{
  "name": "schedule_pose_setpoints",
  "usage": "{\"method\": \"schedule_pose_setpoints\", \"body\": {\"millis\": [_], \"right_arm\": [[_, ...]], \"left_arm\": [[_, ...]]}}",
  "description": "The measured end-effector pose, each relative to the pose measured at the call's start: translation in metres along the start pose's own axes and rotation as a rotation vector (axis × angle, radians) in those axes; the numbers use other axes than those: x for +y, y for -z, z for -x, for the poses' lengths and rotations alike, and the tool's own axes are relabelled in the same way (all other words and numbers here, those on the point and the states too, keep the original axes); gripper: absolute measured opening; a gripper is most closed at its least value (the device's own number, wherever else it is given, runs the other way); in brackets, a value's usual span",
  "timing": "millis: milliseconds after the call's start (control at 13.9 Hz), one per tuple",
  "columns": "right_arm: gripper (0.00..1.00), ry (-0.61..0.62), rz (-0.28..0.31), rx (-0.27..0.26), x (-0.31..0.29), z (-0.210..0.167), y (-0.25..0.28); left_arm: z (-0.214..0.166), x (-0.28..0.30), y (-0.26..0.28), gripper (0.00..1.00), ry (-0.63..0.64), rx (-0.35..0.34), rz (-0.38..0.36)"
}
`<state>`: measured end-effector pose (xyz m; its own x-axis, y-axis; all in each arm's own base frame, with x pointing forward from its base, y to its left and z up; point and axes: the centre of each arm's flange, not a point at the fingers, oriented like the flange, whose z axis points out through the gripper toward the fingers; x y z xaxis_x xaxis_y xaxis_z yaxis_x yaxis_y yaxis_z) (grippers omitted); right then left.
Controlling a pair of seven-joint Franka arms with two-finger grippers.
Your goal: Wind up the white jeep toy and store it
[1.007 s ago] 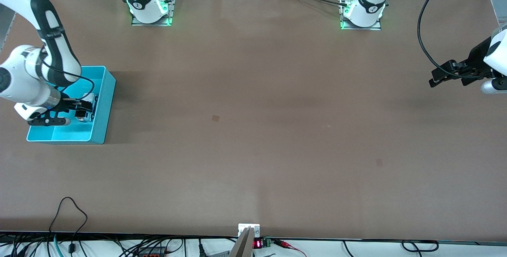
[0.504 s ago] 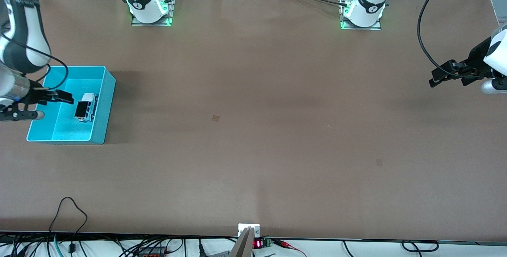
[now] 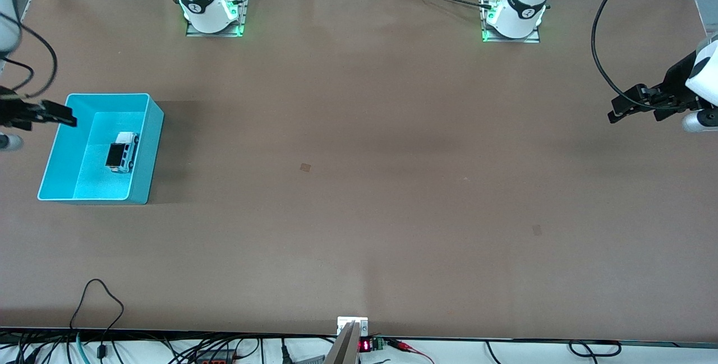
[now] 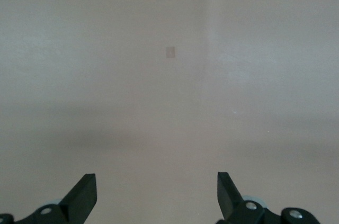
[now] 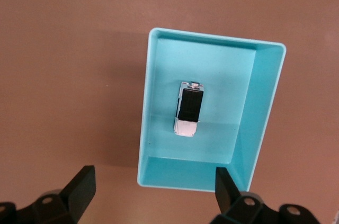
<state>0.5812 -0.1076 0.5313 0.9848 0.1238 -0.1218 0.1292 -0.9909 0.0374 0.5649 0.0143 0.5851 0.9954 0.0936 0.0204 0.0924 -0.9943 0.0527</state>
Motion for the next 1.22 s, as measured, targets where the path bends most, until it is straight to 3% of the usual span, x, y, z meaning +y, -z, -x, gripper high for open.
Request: {"method": "schedule_pose_setpoints", "body": {"millis": [288, 432, 647, 935, 1223], "right_arm": [[1.00, 0.060, 0.017, 0.054, -0.042, 0.014, 0.082], [1.00, 0.065, 0.015, 0.067, -0.048, 0.020, 0.097], [1.00, 0.049, -0.034, 0.027, -0.069, 0.023, 0.094], [1.00, -0.012, -0.035, -0.015, -0.110, 0.008, 0.076], [1.00, -0.014, -0.036, -0.021, -0.110, 0.004, 0.071]], "left_arm": [[0.000, 0.000, 0.000, 1.00, 0.000, 0.000, 0.000], [0.000, 0.000, 0.000, 1.00, 0.000, 0.000, 0.000], [0.000, 0.003, 0.000, 1.00, -0.006, 0.000, 0.000], [0.000, 0.004, 0.000, 1.00, -0.008, 0.000, 0.000], [0.001, 0.005, 0.003, 1.00, -0.008, 0.005, 0.000]]}}
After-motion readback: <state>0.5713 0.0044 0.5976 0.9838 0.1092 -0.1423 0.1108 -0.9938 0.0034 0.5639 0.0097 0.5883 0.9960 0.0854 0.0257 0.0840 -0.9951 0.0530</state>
